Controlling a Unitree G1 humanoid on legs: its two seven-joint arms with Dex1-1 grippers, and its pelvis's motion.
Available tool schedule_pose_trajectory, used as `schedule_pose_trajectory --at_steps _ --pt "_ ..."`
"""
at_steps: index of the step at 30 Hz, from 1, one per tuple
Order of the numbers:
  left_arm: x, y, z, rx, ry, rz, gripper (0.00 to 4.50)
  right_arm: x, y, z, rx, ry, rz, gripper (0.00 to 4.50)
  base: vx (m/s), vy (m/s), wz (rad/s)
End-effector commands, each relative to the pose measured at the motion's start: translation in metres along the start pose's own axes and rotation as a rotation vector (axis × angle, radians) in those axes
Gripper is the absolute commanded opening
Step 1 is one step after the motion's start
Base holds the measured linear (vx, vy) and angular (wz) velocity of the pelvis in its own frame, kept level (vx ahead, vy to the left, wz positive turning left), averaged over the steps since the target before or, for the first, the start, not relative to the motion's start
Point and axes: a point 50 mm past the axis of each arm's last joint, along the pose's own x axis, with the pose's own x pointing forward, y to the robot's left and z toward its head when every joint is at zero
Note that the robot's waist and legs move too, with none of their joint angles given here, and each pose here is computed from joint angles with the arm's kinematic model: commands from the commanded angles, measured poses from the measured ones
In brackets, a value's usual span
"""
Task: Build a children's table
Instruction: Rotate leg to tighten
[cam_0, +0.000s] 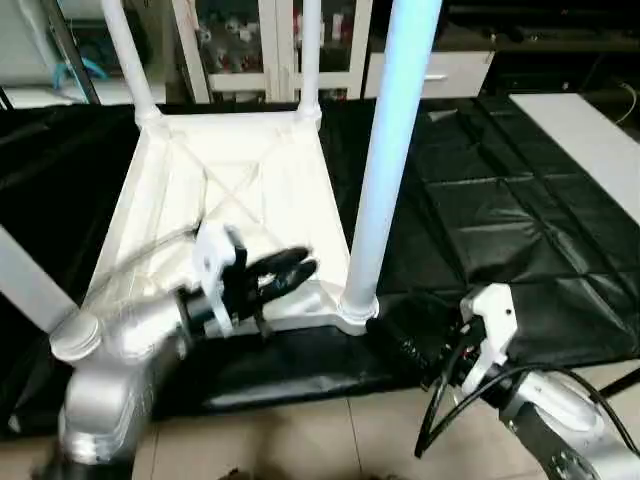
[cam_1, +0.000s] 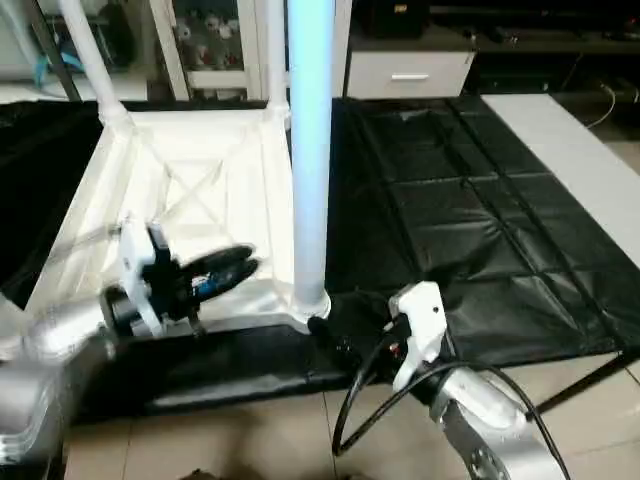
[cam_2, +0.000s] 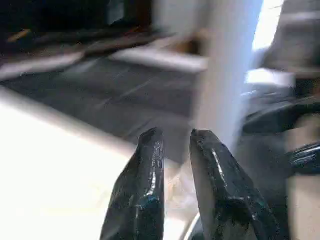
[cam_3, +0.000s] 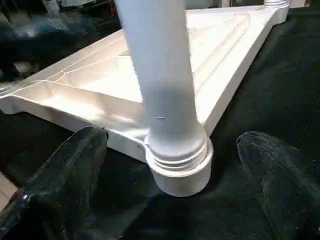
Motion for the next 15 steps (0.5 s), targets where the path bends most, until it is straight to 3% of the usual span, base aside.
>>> schedule_pose_trajectory --at_steps 1,3,4,7,15 --pt "-0.007 0.008 0.001 0.032 0.04 0.176 1.02 0.0 -0.001 0.001 -0.019 0.013 -0.031 4.5 0.0 0.0 0.0" --pt "-0.009 0.008 0.0 0.025 0.05 0.236 1.02 0.001 -0.001 0.001 -0.027 0.015 -0.049 4.5 0.0 0.0 0.0" --pt "-0.01 0.009 -0.008 0.015 0.039 0.343 1.02 0.004 -0.001 0.004 -0.031 0.007 -0.069 4.5 0.0 0.0 0.0" --pt "-0.011 0.01 -0.01 -0.023 0.038 0.407 1.02 0.01 -0.002 0.007 -0.03 -0.015 -0.087 4.5 0.0 0.0 0.0" --pt "-0.015 0.002 -0.01 -0.037 0.044 0.454 1.02 0.016 -0.005 0.007 -0.039 -0.018 -0.1 4.5 -0.01 0.002 0.0"
